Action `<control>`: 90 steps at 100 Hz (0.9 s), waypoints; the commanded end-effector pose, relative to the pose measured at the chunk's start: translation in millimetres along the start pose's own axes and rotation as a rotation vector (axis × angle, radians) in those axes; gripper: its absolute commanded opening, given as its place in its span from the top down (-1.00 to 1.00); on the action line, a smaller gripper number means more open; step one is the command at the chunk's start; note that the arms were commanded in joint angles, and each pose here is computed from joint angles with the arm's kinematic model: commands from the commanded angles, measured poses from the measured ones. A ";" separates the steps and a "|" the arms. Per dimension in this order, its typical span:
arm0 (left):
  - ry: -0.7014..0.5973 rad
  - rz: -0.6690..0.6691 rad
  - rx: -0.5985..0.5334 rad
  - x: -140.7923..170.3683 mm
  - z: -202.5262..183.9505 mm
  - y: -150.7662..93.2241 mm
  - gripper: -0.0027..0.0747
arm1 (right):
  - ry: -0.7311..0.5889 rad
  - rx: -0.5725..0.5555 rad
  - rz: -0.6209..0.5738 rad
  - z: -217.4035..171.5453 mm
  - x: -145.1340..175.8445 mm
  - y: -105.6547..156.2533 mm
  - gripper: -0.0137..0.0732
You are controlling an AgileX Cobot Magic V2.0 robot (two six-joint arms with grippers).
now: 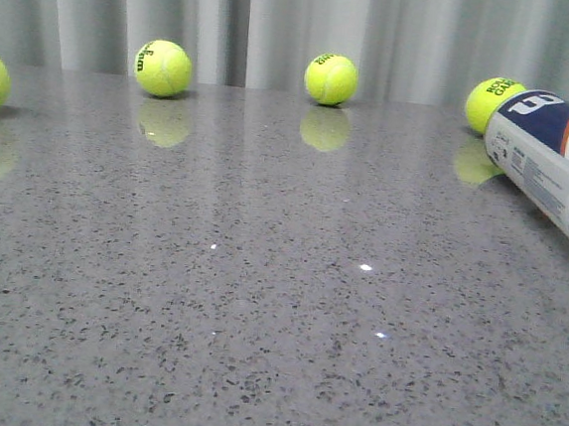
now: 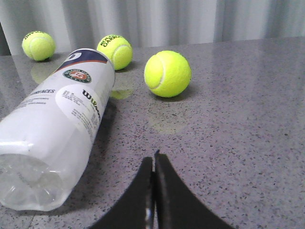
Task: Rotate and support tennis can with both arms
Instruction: 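Lower the right gripper over the lying white Wilson tennis can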
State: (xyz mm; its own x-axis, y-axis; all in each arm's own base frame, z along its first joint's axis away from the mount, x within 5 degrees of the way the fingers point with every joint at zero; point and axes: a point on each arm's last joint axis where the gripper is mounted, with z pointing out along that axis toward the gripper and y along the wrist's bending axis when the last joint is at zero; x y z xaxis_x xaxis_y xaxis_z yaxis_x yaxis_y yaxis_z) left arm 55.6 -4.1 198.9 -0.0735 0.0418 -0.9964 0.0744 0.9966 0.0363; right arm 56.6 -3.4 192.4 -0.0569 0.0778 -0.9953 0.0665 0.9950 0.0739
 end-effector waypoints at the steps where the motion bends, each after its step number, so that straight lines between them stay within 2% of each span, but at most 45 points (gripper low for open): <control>1: -0.072 -0.012 -0.006 6.8 -0.1 0.0 0.99 | -0.125 -0.011 -0.001 -3.6 -15.1 1.1 0.84; 68: -0.072 -0.012 -0.006 6.8 -0.1 0.0 0.99 | -0.127 -0.011 -0.001 -3.9 -16.4 1.2 0.84; 90: -0.072 -0.012 -0.006 6.8 -0.1 0.0 0.99 | -0.084 -0.016 0.006 -13.3 -44.8 4.0 0.84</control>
State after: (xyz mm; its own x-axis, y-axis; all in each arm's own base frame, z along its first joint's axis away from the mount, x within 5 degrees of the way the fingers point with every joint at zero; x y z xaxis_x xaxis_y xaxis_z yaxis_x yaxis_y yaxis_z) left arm 55.6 -4.1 198.9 -0.0735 0.0418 -0.9964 0.0744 0.9966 0.0363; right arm 53.7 -2.9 205.9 -0.0709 0.0859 -0.9938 0.0647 0.9946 0.0814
